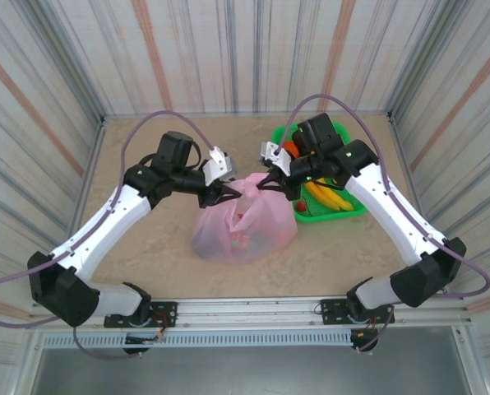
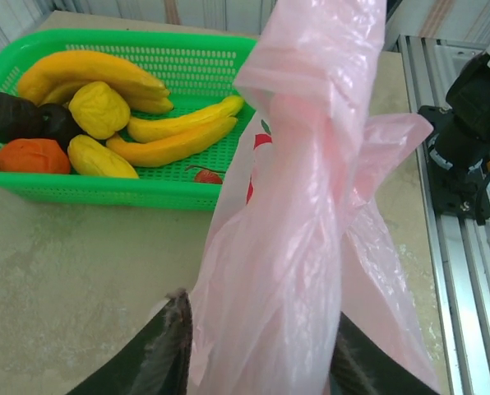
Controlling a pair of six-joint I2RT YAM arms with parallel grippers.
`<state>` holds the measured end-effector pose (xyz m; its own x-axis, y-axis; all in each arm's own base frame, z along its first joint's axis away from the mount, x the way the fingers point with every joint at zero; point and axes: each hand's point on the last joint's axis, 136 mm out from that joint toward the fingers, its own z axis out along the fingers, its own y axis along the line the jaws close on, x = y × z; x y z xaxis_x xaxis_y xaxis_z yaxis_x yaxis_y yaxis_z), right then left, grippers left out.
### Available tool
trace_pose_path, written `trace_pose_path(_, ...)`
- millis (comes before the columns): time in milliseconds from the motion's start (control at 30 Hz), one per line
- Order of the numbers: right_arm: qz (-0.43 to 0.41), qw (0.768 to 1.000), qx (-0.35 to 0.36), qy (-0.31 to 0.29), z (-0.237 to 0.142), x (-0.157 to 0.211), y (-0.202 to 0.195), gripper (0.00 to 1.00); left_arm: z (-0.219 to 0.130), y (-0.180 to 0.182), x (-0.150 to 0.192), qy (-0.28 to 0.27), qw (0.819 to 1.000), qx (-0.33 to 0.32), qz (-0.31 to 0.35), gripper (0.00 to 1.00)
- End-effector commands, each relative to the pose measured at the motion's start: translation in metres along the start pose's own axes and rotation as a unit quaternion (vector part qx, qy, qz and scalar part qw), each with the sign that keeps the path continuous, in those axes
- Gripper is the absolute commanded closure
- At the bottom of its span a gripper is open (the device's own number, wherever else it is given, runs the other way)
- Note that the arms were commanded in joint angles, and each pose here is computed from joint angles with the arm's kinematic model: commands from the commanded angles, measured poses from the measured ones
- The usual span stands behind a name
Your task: Place the fake fruits into the plastic bag and tie a complex knot
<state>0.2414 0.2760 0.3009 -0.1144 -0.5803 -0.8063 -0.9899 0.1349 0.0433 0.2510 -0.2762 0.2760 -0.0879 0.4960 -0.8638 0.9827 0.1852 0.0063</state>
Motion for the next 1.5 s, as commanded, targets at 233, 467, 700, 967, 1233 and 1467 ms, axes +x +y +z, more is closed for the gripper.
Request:
trace_pose_path(233,-0.004,0.998,0.063,-0.020,-0.006,0.001,-0.006,1.00,-0.010,-0.001,-0.011,-0.022,1.000,-0.010,0.005,0.88)
trace_pose_path(467,-0.010,0.995,0.095,-0.022,-0.008,0.005,-0.009,1.00,-0.012,0.002,-0.017,-0.030,0.999,-0.011,-0.009,0.97)
trace_pose_path(700,-0.021,0.988,0.153,-0.005,-0.006,0.012,-0.019,1.00,-0.015,0.011,-0.025,-0.048,0.997,-0.004,-0.063,1.00)
trace_pose_path(967,-0.028,0.980,0.199,-0.005,0.008,0.017,-0.025,1.00,-0.019,0.017,-0.032,-0.069,0.993,0.011,-0.098,1.00)
trace_pose_path(1233,-0.029,0.968,0.249,0.000,0.023,0.025,-0.036,1.00,-0.024,0.017,-0.040,-0.081,0.990,0.017,-0.114,1.00)
trace_pose_path(1467,-0.016,0.956,0.292,-0.008,0.038,0.031,-0.053,1.00,-0.021,0.020,-0.041,-0.081,0.985,0.020,-0.152,1.00)
